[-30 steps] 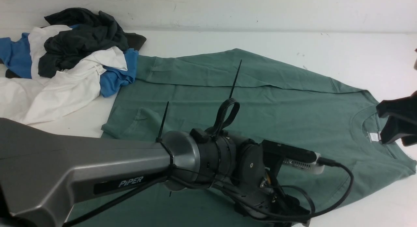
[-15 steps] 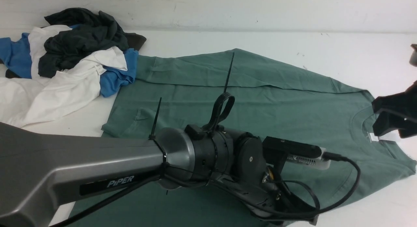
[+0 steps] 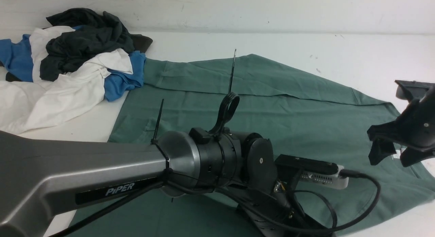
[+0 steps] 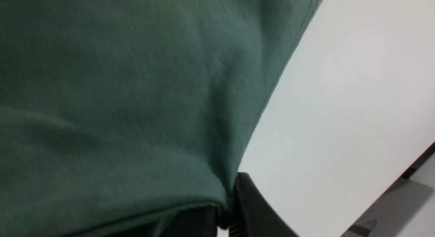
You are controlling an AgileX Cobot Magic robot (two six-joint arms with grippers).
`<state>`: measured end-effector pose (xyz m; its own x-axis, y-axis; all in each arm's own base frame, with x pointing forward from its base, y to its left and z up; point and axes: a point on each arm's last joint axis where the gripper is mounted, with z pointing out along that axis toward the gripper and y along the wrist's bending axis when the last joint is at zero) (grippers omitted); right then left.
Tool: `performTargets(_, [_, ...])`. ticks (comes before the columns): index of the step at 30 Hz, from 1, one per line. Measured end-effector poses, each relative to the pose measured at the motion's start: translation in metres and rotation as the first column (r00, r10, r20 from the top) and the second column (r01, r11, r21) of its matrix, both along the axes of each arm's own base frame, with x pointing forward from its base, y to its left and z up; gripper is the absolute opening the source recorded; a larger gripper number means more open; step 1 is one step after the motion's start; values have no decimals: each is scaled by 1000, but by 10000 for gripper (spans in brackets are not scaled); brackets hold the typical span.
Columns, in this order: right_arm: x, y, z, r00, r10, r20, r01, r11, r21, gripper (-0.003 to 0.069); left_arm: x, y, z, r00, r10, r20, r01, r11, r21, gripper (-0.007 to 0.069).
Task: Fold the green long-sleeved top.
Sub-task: Use the left arm to clamp the cuff farthest from it
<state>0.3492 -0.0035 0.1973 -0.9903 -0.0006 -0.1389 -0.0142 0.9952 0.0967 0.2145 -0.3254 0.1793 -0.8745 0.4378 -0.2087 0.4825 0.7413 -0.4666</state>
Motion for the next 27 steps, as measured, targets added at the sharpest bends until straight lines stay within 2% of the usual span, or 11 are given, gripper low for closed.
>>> performTargets(7, [4,1,-20,983,37,-182,-34,999,17,512,0,0,0,1000,0,-1,0,1000,-1,16])
performTargets(13, [4,0,-33,971,51,-233,-48,999,17,503,0,0,0,1000,-7,3,7,1000,-1,16])
performTargets(15, [4,0,-33,971,59,-233,-56,998,19,471,0,0,0,1000,-7,3,7,1000,-1,16])
performTargets(17, [4,1,-33,970,73,-231,-69,997,24,354,0,0,0,1000,-8,4,8,1000,-1,16])
performTargets(18, [4,1,-33,970,74,-231,-70,997,24,329,0,0,0,1000,-8,4,8,1000,-1,16])
performTargets(20, [4,1,-34,970,75,-232,-71,997,24,138,0,0,0,1000,-8,5,8,1000,-1,16])
performTargets(21, [3,1,-34,970,75,-233,-71,997,24,78,0,0,0,1000,-8,5,8,1000,-1,16])
performTargets(23, [2,1,-34,969,75,-236,-71,997,24,25,0,0,0,1000,-11,7,11,1000,-2,16])
performTargets(27, [-9,0,-30,967,79,-241,-79,997,11,0,0,0,0,1000,-15,7,15,1000,-1,16])
